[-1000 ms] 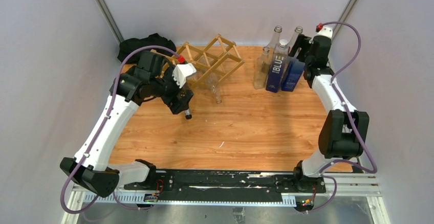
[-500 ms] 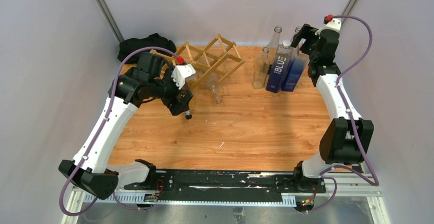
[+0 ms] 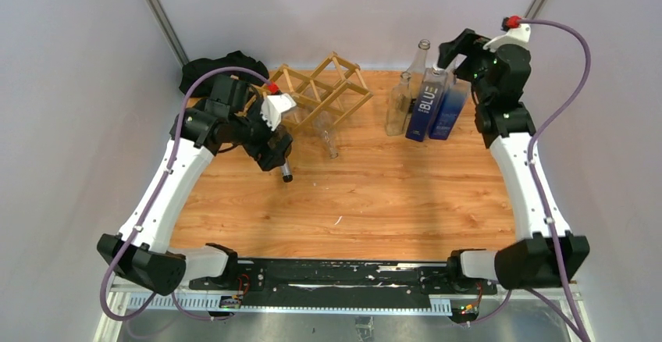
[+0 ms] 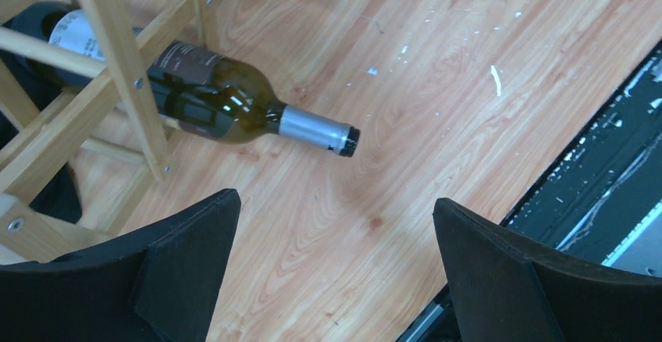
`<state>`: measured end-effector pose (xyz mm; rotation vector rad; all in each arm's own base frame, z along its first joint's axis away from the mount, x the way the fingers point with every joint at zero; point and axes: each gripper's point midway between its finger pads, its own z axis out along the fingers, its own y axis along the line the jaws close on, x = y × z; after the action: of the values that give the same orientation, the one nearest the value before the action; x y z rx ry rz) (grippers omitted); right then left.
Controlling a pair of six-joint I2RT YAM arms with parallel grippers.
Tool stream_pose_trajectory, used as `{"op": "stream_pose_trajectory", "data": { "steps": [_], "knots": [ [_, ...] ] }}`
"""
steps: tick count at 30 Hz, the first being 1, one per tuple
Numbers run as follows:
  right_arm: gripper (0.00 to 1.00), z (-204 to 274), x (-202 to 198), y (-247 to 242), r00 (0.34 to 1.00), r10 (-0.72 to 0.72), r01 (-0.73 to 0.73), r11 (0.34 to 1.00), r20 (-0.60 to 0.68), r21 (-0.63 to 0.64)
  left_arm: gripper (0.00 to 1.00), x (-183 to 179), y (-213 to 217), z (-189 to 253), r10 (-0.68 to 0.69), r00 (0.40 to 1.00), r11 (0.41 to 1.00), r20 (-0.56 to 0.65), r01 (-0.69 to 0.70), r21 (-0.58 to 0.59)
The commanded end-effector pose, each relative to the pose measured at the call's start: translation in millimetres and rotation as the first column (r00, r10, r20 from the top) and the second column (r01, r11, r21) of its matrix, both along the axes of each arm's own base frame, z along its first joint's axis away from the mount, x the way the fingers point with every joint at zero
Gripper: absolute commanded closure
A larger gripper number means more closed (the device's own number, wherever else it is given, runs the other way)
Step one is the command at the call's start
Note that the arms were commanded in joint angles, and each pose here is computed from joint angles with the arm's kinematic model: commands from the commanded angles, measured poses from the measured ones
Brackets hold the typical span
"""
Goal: Take the wine bottle off the wine rack
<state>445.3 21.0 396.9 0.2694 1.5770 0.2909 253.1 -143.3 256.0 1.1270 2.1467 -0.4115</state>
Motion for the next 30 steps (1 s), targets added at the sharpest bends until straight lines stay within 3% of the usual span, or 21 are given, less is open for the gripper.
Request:
{"op": "stream_pose_trajectory", "data": {
  "steps": [1, 8, 15, 22, 30],
  "knots": [
    [0.07, 19, -48, 63, 0.993, 0.120, -0.120, 0.992, -0.002, -0.037, 0.00, 20, 20, 6, 0.063, 0.998, 0.998, 0.024, -0.063, 0.010],
    [0.07, -25, -98, 195, 0.909, 0.397, -0.405, 0.913, -0.126, -0.044, 0.00, 38, 61, 8, 0.180, 0.983, 0.984, 0.028, -0.180, -0.016],
    [0.07, -96, -127, 326, 0.740, 0.591, -0.640, 0.766, -0.321, -0.065, 0.00, 38, 82, 3, 0.214, 0.976, 0.977, 0.028, -0.213, -0.025],
    [0.06, -171, -132, 417, 0.595, 0.646, -0.743, 0.669, -0.478, -0.021, 0.00, 51, 97, -11, 0.217, 0.975, 0.976, 0.038, -0.216, -0.027],
    [0.03, -237, -105, 463, 0.543, 0.611, -0.756, 0.655, -0.576, -0.018, 0.00, 65, 98, -40, 0.188, 0.982, 0.982, 0.014, -0.187, -0.030]
  ]
}}
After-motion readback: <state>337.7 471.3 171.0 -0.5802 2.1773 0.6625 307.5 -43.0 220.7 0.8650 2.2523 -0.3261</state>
